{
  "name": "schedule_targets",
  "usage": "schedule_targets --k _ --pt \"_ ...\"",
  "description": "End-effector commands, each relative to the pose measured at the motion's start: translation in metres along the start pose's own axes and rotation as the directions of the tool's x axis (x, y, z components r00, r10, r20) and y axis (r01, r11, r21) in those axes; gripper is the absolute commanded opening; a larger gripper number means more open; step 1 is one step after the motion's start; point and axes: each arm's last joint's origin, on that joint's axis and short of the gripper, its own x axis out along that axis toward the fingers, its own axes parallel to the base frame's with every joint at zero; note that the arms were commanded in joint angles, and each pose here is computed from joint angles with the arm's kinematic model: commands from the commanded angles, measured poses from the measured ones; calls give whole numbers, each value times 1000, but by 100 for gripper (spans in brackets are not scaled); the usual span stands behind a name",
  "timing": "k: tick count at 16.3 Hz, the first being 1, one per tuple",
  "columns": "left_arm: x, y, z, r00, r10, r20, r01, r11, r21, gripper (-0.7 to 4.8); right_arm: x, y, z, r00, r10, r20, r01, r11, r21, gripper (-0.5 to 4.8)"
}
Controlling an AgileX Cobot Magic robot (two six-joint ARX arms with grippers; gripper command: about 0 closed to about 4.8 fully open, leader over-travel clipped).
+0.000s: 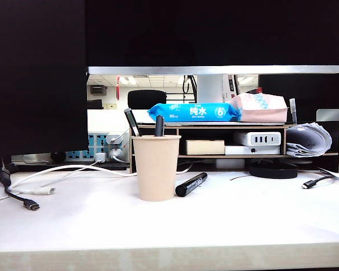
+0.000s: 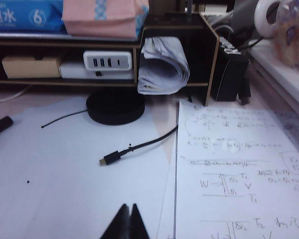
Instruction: Pick up the marker and insert it into the paper cup.
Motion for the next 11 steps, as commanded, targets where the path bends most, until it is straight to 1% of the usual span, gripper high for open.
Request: schedule_targets --k 1,7,8,9,10,11 --pt "0 0 2 1000 2 14 -2 1000 5 -5 0 0 2 1000 2 25 -2 1000 -2 -6" --pt "0 0 2 1000 2 14 -2 1000 5 -5 0 0 2 1000 3 25 -3 1000 11 -6" --pt "0 0 2 1000 2 14 -2 1000 5 -5 0 0 2 1000 3 25 -5 996 87 -6" --pt "0 0 2 1000 2 14 -2 1000 5 -5 0 0 2 1000 3 30 -9 972 233 -5" --pt "0 0 2 1000 2 14 -2 1000 5 -5 0 0 3 999 2 40 -16 945 326 -5" --pt "0 0 2 1000 2 14 -2 1000 5 -5 0 0 6 998 3 66 -32 892 451 -5"
